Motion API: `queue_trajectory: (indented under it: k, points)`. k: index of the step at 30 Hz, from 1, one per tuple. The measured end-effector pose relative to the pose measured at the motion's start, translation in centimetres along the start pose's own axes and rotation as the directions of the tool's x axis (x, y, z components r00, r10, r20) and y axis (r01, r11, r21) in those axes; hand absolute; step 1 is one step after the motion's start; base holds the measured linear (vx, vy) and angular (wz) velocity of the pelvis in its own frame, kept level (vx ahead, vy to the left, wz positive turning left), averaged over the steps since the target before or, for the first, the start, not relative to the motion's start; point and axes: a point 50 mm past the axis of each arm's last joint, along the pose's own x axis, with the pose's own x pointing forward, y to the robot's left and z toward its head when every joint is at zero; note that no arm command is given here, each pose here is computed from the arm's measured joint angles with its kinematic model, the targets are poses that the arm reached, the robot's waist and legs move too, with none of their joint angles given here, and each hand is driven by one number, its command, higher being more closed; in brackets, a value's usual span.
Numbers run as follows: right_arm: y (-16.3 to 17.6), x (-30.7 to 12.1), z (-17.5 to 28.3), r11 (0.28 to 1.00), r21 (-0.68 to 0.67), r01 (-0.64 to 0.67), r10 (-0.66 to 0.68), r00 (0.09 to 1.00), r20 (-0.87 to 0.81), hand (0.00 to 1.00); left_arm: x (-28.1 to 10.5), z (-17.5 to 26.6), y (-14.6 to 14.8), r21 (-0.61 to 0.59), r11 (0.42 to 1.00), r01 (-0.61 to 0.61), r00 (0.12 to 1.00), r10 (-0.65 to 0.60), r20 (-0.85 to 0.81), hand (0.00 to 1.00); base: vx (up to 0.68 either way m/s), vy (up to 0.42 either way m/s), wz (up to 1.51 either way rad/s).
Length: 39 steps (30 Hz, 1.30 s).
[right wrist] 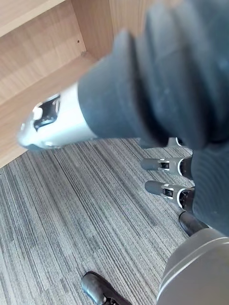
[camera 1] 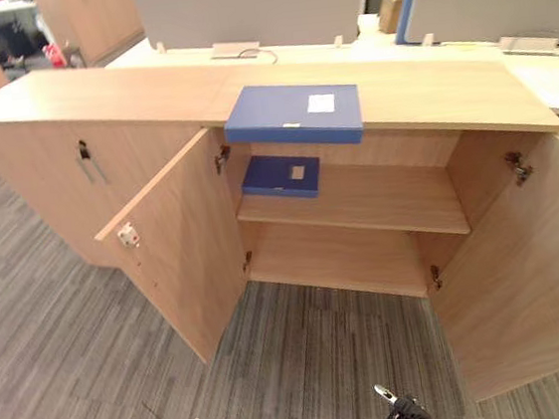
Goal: Walk over to the cabinet, pick up the folder, carry it to the office cabinet, place the folder inside the office cabinet, then close the office cabinet door
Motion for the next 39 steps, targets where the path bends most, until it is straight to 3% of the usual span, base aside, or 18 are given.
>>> queue_trajectory:
  k: [4,9,19,23,30,39]
  points:
    - [0.4,0.0,0.3,0.997,-0.077,-0.020,0.021,1.000,0.011,0.00,-0.3,-0.6,1.5,0.036,0.999,-0.031,0.999,0.031,-0.008,0.00,-0.11,-0.030,-1.08]
    - [-0.5,0.1,1.0,0.996,-0.089,0.007,-0.003,0.999,0.041,0.00,-0.1,-0.5,-0.6,0.112,0.992,0.053,0.999,-0.051,-0.016,0.00,0.02,-0.179,0.19]
    - [-0.3,0.1,0.8,0.988,-0.156,-0.010,0.017,0.999,0.042,0.00,-0.1,-0.3,0.1,0.102,0.994,0.041,0.999,-0.040,-0.017,0.00,0.12,-0.096,0.37]
    - [0.3,-0.1,0.4,0.988,-0.155,-0.026,0.031,0.999,0.031,0.00,0.0,0.3,0.4,0.078,0.997,0.026,1.000,-0.026,0.001,0.00,0.20,0.051,-0.25]
    - [1.5,0.0,0.7,0.977,-0.205,-0.049,0.058,0.998,0.037,0.00,0.1,1.1,-1.8,0.136,0.986,0.094,0.994,-0.100,0.040,0.00,0.19,0.170,-0.56]
    - [2.4,0.0,0.5,0.972,-0.221,-0.075,0.082,0.996,0.020,0.00,0.0,0.2,0.2,0.184,0.981,0.054,0.998,-0.056,0.002,0.00,0.15,0.140,-0.16]
